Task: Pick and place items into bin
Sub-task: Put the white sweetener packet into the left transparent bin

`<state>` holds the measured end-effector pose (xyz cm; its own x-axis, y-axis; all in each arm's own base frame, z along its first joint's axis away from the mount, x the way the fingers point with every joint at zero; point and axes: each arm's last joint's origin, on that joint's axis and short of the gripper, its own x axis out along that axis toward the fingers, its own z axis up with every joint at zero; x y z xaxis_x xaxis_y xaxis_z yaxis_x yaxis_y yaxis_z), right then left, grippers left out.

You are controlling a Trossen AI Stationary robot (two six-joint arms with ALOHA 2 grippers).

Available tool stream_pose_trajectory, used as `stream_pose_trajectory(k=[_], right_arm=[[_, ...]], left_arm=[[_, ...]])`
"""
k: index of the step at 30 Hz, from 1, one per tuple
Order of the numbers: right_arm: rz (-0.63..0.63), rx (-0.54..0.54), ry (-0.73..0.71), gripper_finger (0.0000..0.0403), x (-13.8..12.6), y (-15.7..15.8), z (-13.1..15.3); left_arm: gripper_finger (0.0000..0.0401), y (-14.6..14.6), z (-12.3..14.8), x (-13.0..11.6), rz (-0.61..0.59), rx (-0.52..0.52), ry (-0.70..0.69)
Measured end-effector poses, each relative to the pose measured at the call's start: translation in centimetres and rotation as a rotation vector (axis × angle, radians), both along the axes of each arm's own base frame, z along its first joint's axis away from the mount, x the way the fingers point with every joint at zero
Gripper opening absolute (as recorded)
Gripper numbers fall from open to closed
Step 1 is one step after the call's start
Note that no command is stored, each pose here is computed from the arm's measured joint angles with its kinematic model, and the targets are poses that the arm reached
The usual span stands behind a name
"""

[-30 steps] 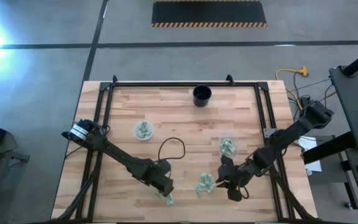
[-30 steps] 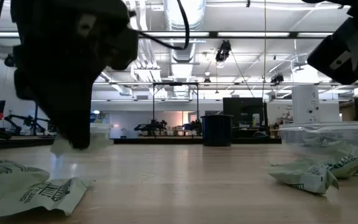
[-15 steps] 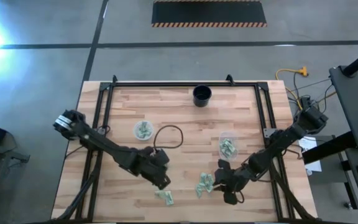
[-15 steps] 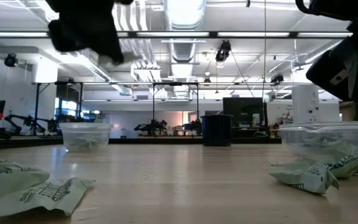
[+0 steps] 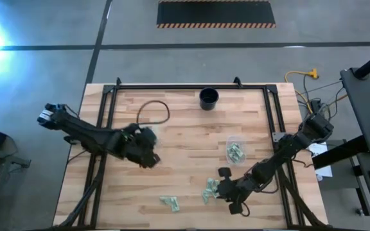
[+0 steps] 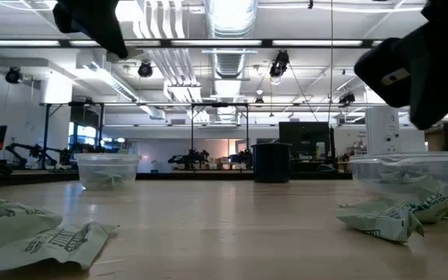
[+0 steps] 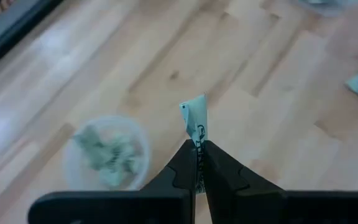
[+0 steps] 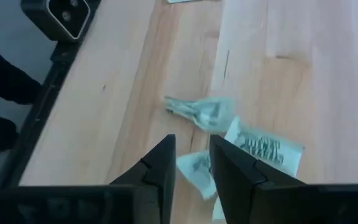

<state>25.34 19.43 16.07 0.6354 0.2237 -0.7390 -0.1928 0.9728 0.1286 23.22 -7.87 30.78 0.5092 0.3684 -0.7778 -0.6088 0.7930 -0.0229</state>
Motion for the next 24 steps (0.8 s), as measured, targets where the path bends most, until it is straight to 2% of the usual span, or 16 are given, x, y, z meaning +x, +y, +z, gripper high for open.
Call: stream_pose_trajectory(k=[6, 11, 17, 24], right_arm=[[0.013, -0.126, 0.09, 0.0125, 0.9, 0.7, -0.4], [0.02, -0.144, 0.08, 0.0163, 1.5, 1.2, -0.3], [0.027, -0.152, 0.091, 0.0198, 1.3, 1.3, -0.2], [0.023, -0.143, 0.095, 0.0205, 1.4, 1.4, 0.0]], left_arm=[[0.0001, 2.2, 0.6, -2.0, 0.068, 0.029, -0.02], [0.0001, 3.6, -0.3, -2.7, 0.122, 0.025, -0.054], [0.0001, 4.7, -3.2, -3.0, 0.148, 0.04, -0.014], [0.0007, 5.8, -6.9, -2.7, 0.183, -0.022, -0.005]])
